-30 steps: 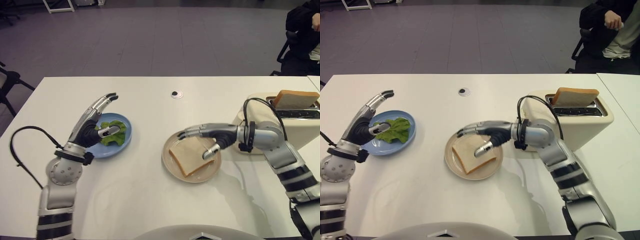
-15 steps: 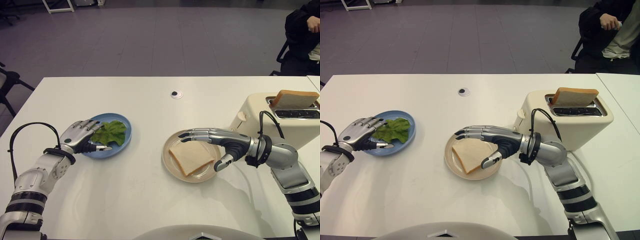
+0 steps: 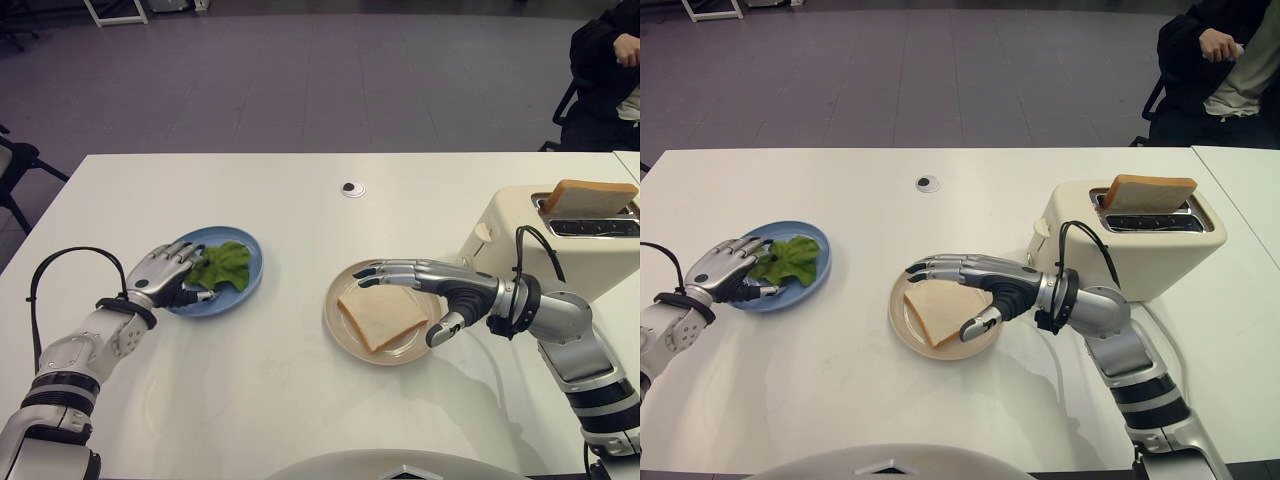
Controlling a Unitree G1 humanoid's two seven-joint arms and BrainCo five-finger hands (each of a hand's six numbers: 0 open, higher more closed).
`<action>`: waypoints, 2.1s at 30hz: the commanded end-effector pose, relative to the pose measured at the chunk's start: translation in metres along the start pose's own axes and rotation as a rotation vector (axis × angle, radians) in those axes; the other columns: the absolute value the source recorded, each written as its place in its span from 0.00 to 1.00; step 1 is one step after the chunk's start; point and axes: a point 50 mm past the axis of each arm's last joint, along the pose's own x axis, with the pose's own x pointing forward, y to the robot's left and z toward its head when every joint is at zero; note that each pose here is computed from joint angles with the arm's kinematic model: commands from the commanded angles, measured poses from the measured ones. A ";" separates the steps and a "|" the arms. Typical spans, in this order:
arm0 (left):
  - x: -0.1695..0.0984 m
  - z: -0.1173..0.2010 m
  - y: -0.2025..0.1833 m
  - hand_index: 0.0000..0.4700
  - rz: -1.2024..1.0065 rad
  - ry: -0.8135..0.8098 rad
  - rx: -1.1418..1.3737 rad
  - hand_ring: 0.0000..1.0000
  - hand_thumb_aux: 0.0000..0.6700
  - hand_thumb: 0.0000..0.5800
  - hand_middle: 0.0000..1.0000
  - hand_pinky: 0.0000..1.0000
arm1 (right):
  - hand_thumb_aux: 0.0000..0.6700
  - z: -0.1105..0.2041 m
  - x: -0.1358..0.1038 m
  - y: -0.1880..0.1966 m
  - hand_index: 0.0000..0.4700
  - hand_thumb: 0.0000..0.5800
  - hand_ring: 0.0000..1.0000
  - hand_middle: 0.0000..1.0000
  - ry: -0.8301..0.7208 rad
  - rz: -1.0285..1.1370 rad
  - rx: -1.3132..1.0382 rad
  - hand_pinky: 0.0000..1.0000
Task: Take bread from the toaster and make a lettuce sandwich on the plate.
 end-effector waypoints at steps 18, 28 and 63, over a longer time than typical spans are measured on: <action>-0.014 0.029 0.031 1.00 0.156 -0.116 -0.038 0.00 1.00 1.00 0.00 0.00 | 0.00 -0.008 0.004 0.002 0.00 0.00 0.00 0.00 0.006 0.007 -0.009 0.00; -0.010 0.144 0.109 1.00 0.535 -0.428 -0.101 0.00 1.00 1.00 0.00 0.00 | 0.00 -0.008 -0.036 -0.048 0.00 0.00 0.00 0.00 0.006 -0.431 -0.031 0.00; -0.013 0.217 0.041 0.19 0.422 -0.630 -0.073 0.00 0.19 0.34 0.00 0.00 | 0.00 -0.015 -0.066 -0.068 0.00 0.00 0.00 0.00 0.022 -0.628 0.010 0.00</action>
